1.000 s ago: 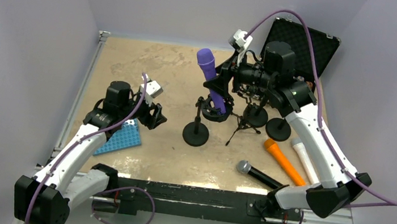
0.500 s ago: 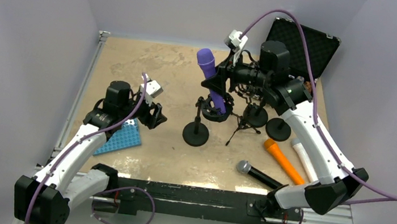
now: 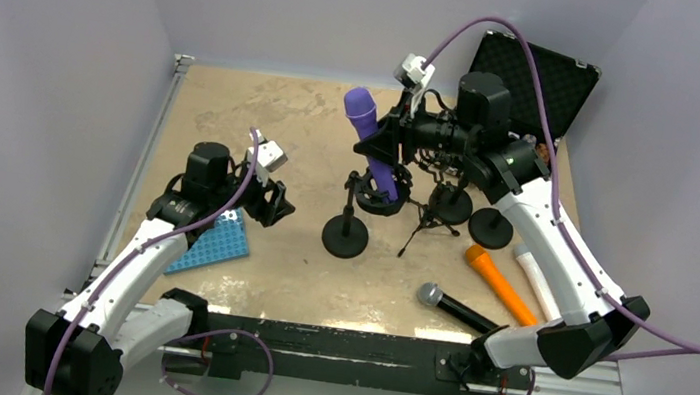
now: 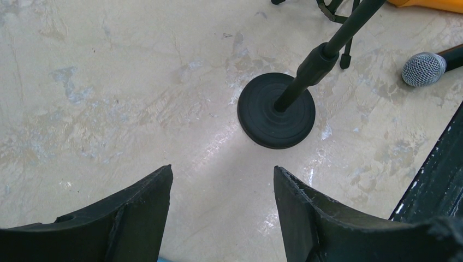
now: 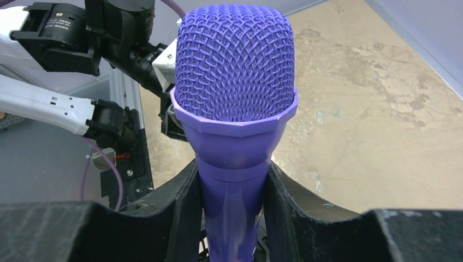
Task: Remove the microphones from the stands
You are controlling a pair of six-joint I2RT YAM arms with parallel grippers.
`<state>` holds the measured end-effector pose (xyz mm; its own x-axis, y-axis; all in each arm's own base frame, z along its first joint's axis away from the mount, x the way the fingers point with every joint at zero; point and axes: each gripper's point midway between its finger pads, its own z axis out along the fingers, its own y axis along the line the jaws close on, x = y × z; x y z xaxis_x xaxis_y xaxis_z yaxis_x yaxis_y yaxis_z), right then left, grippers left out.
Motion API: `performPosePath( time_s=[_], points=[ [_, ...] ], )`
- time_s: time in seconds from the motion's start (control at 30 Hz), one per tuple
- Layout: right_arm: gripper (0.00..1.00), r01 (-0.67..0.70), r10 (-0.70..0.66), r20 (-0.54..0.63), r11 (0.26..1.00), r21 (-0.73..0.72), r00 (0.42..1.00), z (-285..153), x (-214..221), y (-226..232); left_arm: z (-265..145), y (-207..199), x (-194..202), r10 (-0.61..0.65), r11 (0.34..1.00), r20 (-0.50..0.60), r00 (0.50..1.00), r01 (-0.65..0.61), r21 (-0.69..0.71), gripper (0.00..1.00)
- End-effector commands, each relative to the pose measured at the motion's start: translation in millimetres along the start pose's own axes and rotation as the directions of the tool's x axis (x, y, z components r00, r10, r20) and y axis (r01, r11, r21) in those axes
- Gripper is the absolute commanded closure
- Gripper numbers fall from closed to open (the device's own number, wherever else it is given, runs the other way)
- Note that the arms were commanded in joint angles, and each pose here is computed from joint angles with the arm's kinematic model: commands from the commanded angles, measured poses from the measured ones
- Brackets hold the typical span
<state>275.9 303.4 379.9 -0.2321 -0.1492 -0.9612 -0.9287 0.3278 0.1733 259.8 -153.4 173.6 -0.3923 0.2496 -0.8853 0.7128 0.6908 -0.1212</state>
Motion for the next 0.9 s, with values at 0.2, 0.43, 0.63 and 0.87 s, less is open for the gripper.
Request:
performPosePath(
  time_s=[0.2, 0.43, 0.63, 0.87],
  points=[
    [1.00, 0.075, -0.066, 0.146, 0.996, -0.053, 0.987, -23.2, -64.5, 31.4, 1.2, -3.0, -8.9, 0.040, 0.999, 0.031, 0.999, -0.041, 0.023, 0.28],
    [1.00, 0.107, -0.097, 0.199, 0.993, -0.041, 0.975, -28.7, -88.8, 34.5, 2.8, -4.4, -12.6, 0.036, 0.999, 0.036, 0.999, -0.037, 0.038, 0.28],
    [1.00, 0.135, -0.126, 0.237, 0.991, -0.021, 0.963, -37.5, -108.2, 36.6, 1.8, -4.6, -14.2, 0.035, 0.999, 0.031, 0.999, -0.037, 0.039, 0.28],
    [1.00, 0.239, -0.278, 0.274, 0.956, 0.168, 0.921, -91.3, -129.7, 30.6, 2.4, -4.5, -15.0, 0.032, 0.999, 0.031, 0.999, -0.034, 0.040, 0.28]
  ],
)
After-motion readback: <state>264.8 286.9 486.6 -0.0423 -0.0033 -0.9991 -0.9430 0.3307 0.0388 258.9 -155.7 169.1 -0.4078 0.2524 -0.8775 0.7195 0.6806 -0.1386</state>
